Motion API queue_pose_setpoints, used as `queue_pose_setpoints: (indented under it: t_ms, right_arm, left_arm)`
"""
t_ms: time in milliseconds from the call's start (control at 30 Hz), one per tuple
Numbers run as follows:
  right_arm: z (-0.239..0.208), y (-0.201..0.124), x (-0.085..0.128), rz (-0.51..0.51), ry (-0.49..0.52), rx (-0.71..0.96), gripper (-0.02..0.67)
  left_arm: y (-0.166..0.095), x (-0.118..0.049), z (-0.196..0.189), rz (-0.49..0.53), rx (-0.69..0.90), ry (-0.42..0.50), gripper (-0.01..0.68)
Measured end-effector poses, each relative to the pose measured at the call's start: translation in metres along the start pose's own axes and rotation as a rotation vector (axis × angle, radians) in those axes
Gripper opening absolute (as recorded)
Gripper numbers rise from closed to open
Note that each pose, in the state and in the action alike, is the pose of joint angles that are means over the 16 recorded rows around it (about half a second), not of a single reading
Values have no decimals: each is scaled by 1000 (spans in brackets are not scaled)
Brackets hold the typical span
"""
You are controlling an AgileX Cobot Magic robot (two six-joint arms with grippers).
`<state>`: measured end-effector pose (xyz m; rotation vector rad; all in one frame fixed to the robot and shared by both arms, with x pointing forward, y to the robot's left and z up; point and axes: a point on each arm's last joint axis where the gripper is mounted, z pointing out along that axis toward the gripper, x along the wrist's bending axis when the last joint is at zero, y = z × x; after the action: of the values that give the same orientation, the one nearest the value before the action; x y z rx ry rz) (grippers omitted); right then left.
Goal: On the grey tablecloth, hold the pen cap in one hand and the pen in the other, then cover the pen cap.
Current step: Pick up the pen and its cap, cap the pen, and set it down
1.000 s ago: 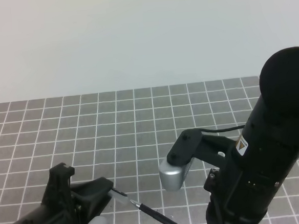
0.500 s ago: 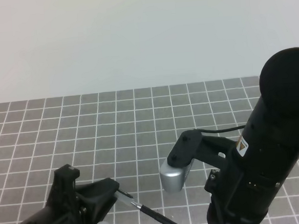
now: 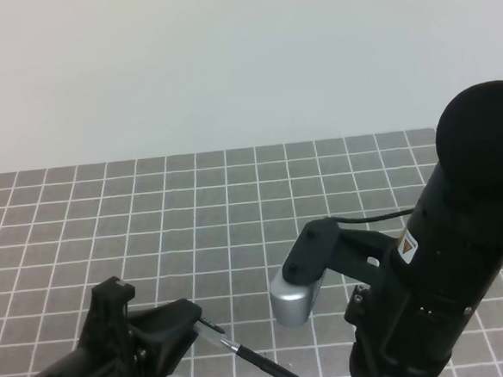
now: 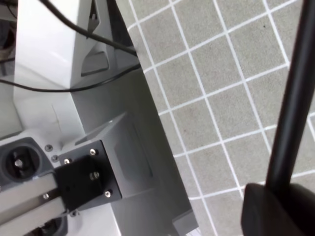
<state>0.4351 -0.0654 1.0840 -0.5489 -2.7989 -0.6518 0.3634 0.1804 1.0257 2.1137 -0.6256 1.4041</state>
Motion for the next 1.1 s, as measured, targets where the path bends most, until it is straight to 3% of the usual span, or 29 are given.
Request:
queue_pose_setpoints:
  t_ms: [433, 1100]
  right_arm:
    - [0, -1, 1, -13, 3, 12, 58]
    - [9, 1, -5, -3, 8, 26, 66]
  left_arm:
    - [1, 2, 0, 35, -4, 24, 1]
    - [2, -3, 0, 79, -17, -34, 10]
